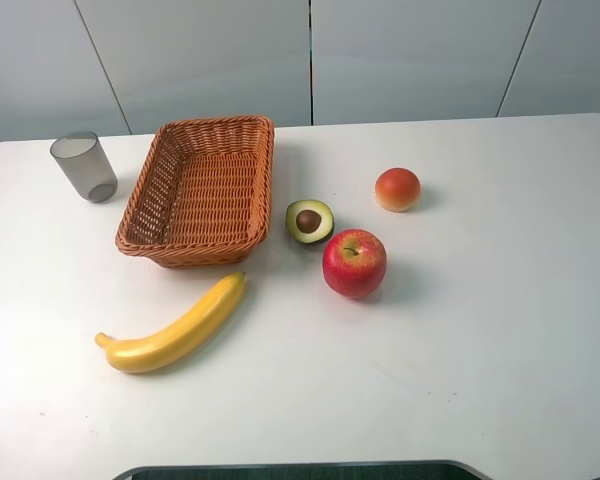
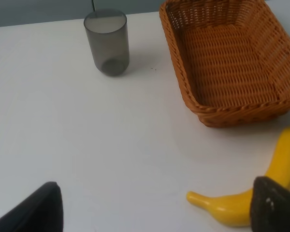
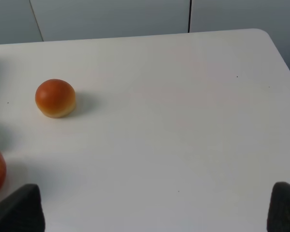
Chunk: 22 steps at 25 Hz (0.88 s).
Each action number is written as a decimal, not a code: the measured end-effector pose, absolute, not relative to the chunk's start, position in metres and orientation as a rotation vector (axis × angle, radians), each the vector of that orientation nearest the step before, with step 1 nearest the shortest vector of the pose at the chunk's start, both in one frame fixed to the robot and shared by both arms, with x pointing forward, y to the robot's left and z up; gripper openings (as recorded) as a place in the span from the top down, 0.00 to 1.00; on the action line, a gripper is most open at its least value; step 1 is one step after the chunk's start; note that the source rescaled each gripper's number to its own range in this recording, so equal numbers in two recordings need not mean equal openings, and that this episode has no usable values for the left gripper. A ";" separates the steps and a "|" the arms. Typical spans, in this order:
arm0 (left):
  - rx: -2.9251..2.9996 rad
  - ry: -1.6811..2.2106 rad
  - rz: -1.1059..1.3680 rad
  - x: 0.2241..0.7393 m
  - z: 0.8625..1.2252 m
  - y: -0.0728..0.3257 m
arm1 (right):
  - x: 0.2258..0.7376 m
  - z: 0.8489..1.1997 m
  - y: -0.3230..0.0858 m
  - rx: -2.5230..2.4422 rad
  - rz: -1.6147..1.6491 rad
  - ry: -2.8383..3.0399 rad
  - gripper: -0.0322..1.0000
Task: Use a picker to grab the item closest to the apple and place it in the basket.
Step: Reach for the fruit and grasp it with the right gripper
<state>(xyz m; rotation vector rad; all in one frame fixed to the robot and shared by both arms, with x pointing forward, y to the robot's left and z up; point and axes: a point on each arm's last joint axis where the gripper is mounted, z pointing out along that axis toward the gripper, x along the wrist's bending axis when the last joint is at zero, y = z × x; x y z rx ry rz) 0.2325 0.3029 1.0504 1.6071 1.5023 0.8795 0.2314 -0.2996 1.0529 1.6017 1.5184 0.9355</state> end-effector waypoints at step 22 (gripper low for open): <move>1.607 1.502 0.879 0.233 1.050 0.303 | 0.231 1.053 -0.300 1.619 0.946 1.505 0.00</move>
